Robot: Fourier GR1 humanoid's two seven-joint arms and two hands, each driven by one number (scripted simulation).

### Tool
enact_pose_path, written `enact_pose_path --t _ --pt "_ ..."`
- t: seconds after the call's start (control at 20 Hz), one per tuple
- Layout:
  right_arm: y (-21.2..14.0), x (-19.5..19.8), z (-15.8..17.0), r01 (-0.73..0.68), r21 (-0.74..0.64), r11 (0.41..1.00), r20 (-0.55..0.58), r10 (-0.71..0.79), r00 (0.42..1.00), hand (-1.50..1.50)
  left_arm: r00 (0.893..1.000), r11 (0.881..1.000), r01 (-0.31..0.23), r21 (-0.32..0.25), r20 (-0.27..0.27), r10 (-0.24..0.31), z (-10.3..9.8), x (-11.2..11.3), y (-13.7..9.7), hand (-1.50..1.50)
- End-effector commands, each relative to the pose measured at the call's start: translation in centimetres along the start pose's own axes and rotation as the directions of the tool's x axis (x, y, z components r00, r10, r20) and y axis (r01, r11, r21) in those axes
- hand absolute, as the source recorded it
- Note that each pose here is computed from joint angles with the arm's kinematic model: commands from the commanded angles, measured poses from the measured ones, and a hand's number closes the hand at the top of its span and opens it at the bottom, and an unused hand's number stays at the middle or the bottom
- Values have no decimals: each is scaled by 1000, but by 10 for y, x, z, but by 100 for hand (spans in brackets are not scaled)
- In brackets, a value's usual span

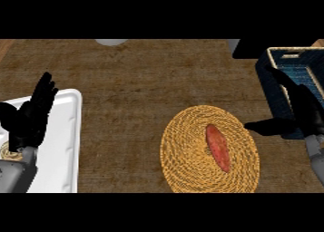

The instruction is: Pick the sweet potato from the placemat and place it in the basket

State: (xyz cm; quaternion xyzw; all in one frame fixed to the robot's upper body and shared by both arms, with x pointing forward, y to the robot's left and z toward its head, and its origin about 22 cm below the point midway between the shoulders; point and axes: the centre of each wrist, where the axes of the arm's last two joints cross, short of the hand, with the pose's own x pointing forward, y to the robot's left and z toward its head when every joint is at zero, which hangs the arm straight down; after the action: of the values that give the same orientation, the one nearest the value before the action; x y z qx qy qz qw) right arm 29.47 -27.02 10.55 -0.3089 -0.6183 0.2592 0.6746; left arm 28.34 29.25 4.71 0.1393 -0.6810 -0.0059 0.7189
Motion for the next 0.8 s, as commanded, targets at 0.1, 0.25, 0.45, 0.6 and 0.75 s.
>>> enact_pose_path --t 0.1,0.25,0.45,0.6,0.75 --pt "-41 45 9 -209 322 924 -92 250 964 -150 1000 1000 14 -3 -9 -14 -1 -3 12 0" --pt "-73 69 27 -192 395 898 -88 245 966 -150 1000 1000 -22 7 -17 22 -7 4 2 0" --pt "-80 67 39 -129 416 900 -160 212 964 -150 1000 1000 -2 -17 4 2 7 -3 0 0" --pt "-68 55 34 -65 386 920 -173 141 975 -150 1000 1000 -6 -21 -2 6 -1 3 0 0" --pt "-61 52 58 -31 324 946 -149 84 985 -150 1000 1000 -10 -11 0 10 4 5 2 0"
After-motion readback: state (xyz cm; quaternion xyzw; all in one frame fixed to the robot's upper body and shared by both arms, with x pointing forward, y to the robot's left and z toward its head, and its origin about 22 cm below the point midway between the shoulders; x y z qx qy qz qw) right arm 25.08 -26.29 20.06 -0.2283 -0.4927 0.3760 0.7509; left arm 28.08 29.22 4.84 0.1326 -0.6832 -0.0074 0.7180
